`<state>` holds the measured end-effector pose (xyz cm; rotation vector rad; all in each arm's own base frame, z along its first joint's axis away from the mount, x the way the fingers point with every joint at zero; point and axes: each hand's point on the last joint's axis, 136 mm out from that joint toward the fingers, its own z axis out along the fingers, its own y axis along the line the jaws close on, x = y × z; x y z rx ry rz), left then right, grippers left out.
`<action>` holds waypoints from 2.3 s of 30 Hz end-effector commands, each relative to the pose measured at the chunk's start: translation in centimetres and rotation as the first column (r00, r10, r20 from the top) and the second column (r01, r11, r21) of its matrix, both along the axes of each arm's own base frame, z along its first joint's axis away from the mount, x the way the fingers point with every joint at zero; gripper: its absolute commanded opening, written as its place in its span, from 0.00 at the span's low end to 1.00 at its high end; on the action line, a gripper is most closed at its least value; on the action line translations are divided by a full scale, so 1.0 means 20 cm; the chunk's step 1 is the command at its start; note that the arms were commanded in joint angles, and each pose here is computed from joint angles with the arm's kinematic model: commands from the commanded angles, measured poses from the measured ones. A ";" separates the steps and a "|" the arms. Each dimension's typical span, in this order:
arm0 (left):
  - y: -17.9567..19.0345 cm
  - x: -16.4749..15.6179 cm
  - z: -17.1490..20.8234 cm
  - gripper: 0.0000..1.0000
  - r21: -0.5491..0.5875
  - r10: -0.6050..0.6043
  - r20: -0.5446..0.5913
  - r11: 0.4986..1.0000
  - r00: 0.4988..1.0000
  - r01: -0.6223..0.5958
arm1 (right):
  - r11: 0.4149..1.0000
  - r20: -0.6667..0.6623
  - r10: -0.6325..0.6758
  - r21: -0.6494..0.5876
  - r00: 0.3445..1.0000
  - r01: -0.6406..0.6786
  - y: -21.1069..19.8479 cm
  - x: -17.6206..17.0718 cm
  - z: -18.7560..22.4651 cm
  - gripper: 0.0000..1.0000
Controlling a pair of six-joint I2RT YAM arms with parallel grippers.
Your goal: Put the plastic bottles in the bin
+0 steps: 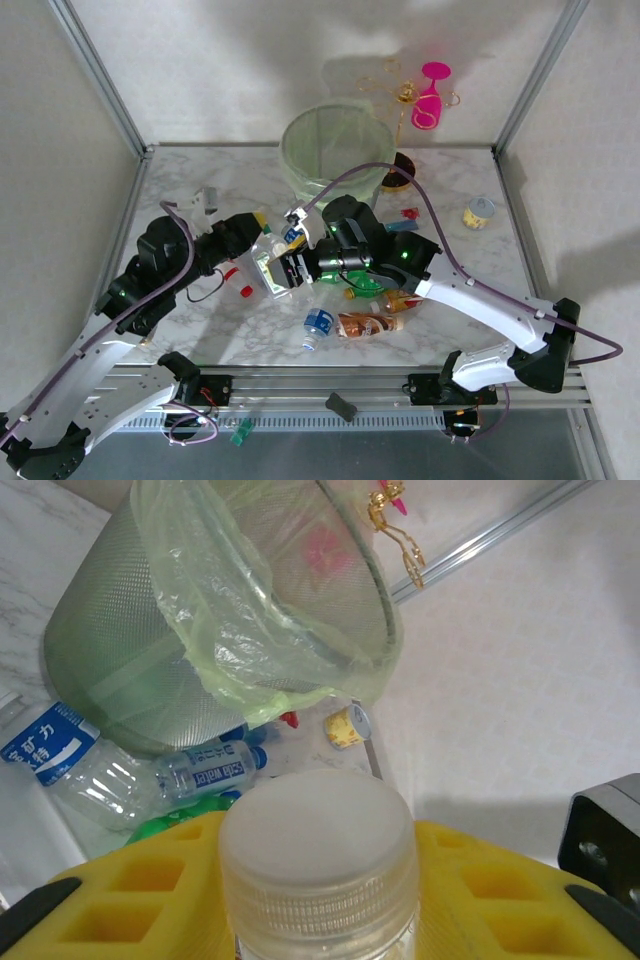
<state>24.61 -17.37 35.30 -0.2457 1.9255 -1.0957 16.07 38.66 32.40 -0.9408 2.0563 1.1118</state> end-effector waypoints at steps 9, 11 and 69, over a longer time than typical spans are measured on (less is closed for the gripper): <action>-0.05 -0.08 0.18 0.60 -0.071 -0.090 0.110 0.993 0.990 0.099 | 0.998 0.014 -0.015 0.062 1.000 0.015 -0.02 -0.02 0.07 0.58; -0.04 -0.09 0.22 0.74 -0.069 -0.096 0.139 0.992 0.986 0.106 | 0.997 0.030 -0.034 0.072 0.999 0.032 -0.04 -0.01 0.10 0.58; 0.17 0.02 -0.38 0.95 0.330 0.079 0.070 0.939 0.994 -0.097 | 0.650 0.213 -0.598 -0.434 0.772 0.624 -0.54 1.60 -0.38 0.60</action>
